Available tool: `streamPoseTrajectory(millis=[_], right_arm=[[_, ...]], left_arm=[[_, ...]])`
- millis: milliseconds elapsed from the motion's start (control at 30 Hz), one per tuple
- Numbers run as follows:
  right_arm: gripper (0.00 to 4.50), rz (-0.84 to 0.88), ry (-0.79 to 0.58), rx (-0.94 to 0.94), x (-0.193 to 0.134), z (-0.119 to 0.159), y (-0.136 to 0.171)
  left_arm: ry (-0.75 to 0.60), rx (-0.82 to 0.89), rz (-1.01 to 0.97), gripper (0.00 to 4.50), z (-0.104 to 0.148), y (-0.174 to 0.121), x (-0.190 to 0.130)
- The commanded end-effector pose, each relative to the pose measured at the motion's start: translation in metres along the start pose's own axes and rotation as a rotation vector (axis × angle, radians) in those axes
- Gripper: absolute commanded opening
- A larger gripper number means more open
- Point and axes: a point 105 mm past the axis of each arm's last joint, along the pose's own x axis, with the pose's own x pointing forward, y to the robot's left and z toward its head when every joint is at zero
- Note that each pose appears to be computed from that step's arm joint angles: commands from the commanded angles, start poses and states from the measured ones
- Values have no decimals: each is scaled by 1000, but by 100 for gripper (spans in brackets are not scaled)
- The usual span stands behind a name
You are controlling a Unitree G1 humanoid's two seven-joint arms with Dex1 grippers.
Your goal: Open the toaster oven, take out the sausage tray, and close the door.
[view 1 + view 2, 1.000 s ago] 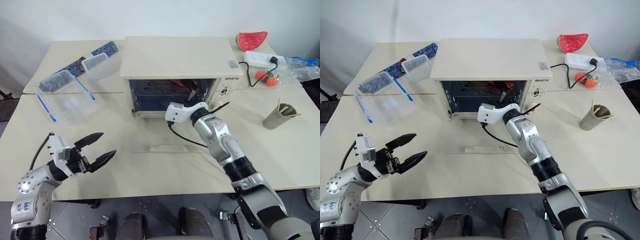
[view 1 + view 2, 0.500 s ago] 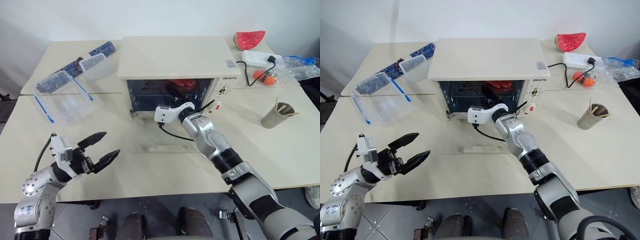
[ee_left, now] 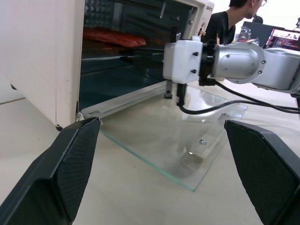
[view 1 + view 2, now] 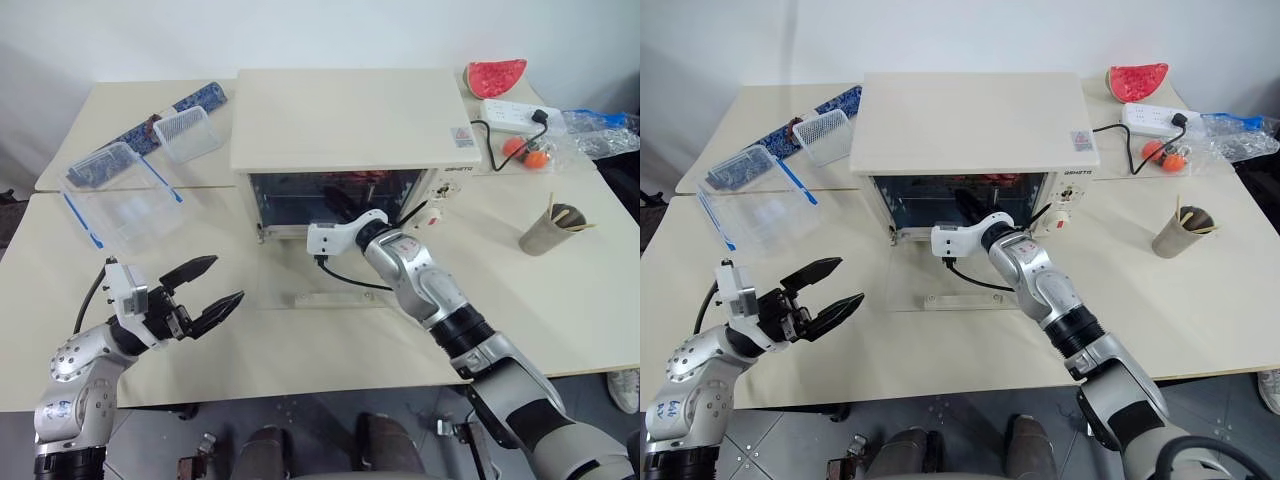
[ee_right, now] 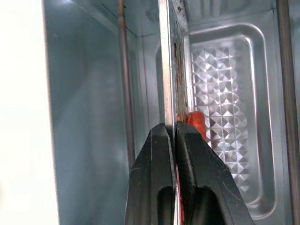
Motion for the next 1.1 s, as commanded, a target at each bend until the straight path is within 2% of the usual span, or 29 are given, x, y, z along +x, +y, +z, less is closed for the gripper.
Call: streamPoseTrajectory(millis=[33, 333, 767, 900, 1100], right_arm=[[1, -56, -87, 14, -4, 18, -24], [1, 19, -162, 1, -26, 21, -20], [1, 75, -187, 67, -91, 31, 4], [1, 81, -182, 68, -110, 32, 7], [1, 93, -182, 31, -120, 29, 5]], left_arm=[[-27, 6, -26, 450, 6, 0, 5], [-56, -3, -37, 450, 8, 3, 16], [-22, -74, -5, 450, 7, 0, -1], [-23, -179, 3, 450, 6, 2, 1], [38, -478, -15, 450, 2, 4, 18]])
